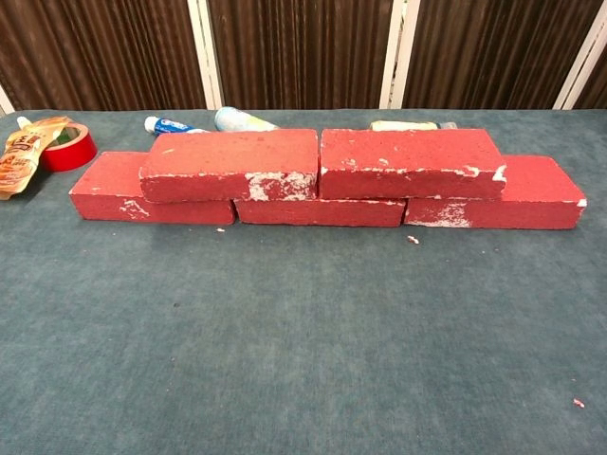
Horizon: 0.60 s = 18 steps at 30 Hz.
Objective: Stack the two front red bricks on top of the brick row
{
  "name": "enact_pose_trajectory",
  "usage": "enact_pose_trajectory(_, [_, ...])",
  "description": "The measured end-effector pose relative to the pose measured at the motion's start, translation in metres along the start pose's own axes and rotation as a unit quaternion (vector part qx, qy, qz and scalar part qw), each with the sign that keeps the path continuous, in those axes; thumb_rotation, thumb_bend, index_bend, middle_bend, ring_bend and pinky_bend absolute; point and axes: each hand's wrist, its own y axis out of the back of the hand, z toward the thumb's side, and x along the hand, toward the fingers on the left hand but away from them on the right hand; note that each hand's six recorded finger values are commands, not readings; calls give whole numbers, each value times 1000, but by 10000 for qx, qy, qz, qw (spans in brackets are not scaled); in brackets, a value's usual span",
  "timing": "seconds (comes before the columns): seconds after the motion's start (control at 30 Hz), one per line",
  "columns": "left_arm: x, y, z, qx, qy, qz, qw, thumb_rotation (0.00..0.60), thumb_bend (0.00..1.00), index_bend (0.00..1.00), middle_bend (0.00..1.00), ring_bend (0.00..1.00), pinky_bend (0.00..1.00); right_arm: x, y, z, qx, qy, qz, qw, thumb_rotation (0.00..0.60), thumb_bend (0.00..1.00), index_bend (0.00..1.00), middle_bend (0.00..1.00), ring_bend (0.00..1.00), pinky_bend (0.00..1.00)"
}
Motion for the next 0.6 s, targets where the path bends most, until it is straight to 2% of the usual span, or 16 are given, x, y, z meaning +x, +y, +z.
enact_pose_trajectory(0.1, [-4, 0, 5, 22, -125, 48, 9999, 600, 237, 0, 0, 0, 0, 16, -20, -14, 135, -71, 82, 9998, 600, 0, 139, 152, 69, 0])
enact_pose_trajectory(0.23, [-13, -4, 11, 95, -276, 22, 9996, 600, 238, 0, 0, 0, 0, 29, -39, -14, 62, -64, 185, 9998, 600, 0, 139, 152, 69, 0])
enact_pose_trajectory(0.33, [-19, -9, 13, 177, -309, -94, 9993, 600, 237, 0, 0, 0, 0, 28, -43, -15, -23, -67, 298, 9995, 600, 0, 140, 152, 69, 0])
enact_pose_trajectory(0.47, [-22, -11, 14, 330, -299, -90, 9990, 600, 237, 0, 0, 0, 0, 27, -45, -18, -114, -149, 440, 9989, 600, 0, 142, 152, 69, 0])
enact_pose_trajectory(0.6, [-20, -17, 21, 252, -281, -102, 9992, 600, 237, 0, 0, 0, 0, 26, -41, -22, -230, -249, 392, 9987, 600, 0, 142, 152, 69, 0])
